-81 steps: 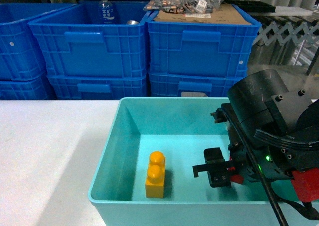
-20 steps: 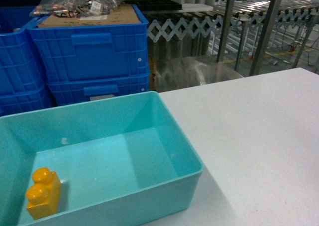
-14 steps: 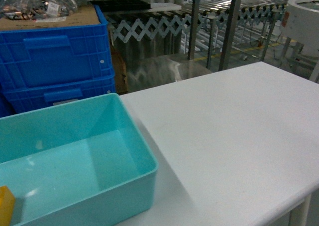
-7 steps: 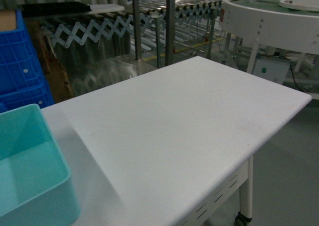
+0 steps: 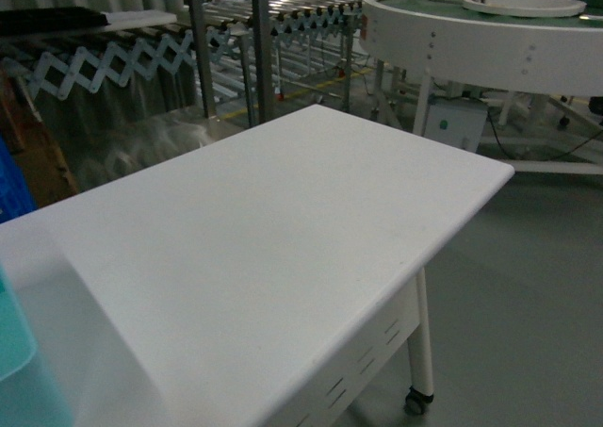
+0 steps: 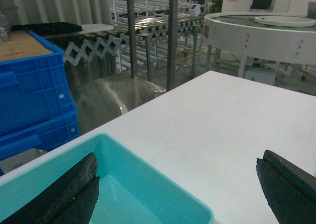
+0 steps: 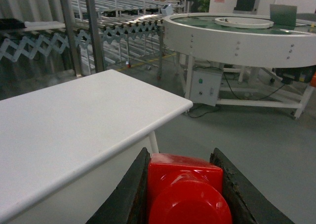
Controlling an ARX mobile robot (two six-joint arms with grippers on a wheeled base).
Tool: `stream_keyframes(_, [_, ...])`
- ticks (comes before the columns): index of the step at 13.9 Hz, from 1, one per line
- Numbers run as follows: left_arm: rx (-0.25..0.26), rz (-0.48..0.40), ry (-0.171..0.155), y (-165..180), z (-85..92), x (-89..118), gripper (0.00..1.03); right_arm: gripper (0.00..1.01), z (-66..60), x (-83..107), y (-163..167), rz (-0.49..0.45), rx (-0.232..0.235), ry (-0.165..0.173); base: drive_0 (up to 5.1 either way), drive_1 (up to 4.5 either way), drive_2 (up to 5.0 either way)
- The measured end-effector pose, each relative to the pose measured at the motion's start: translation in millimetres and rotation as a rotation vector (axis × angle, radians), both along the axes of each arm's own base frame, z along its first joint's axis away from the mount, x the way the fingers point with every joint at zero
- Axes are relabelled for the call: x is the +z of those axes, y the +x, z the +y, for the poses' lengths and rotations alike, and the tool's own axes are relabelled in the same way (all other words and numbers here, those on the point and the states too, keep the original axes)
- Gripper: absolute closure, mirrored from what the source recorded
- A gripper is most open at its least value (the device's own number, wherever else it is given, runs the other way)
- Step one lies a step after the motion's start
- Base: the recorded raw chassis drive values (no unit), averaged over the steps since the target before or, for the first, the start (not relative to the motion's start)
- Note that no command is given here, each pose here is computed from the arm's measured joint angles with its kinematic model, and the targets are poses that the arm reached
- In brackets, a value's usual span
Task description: Pick red block from blue box to shelf
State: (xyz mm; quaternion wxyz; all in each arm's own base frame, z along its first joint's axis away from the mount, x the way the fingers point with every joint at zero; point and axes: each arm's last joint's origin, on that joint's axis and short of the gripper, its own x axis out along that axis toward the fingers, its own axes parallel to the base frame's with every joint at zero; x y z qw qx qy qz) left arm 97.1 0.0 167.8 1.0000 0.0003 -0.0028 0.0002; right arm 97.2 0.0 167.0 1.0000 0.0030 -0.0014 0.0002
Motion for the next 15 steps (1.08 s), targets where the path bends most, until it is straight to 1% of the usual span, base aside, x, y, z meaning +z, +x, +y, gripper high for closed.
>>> stream_keyframes(15, [0.000,0.000,0.000,0.0,0.0,0.0,0.05,0.73,0.0,0.2,0.0,-0.001,0.000,0.000,-1.5,-1.53,-1.5])
